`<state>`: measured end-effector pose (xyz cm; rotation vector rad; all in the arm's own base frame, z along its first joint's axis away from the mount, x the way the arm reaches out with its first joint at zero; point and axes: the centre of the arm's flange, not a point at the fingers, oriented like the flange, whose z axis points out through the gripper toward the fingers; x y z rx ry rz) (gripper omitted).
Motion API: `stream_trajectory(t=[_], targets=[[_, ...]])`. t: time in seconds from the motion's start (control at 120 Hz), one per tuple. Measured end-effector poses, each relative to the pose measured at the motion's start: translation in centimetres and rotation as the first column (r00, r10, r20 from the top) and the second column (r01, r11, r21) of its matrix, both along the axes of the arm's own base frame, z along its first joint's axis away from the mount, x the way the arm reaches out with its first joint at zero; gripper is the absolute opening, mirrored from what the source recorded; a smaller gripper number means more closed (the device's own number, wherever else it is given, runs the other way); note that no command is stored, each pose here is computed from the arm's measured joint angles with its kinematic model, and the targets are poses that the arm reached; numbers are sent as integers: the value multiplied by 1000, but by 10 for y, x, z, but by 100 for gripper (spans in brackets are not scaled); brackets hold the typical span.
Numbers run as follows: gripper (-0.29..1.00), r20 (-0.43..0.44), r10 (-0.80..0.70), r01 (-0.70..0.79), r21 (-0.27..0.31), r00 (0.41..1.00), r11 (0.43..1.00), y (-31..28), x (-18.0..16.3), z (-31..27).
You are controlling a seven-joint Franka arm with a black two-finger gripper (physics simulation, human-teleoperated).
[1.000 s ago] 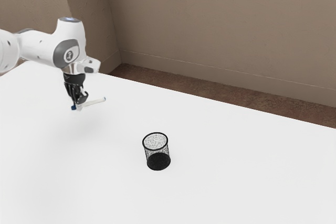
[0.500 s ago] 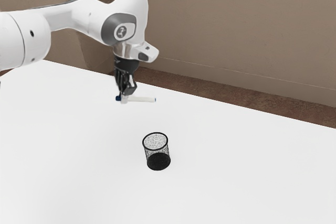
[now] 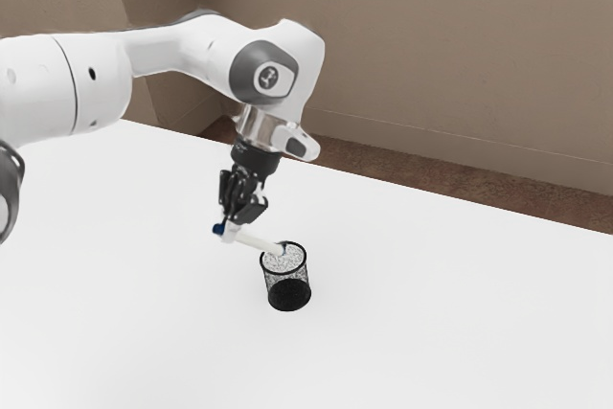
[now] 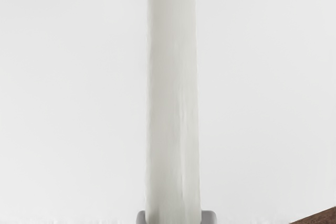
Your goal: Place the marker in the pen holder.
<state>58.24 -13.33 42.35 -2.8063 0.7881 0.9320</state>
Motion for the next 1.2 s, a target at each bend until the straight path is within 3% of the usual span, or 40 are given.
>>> stream_trajectory(t=[0.242, 0.567, 0.767, 1.1, 1.2], targets=[[-8, -74, 48, -44, 52, 996, 998, -5, 6, -25], [-8, 35, 100, -103, 97, 994, 990, 13, 40, -25], [-8, 54, 101, -107, 112, 993, 988, 8, 51, -38], [-8, 50, 97, -103, 127, 994, 987, -3, 29, -8], [-8, 11, 104, -105, 124, 995, 987, -5, 18, -12]])
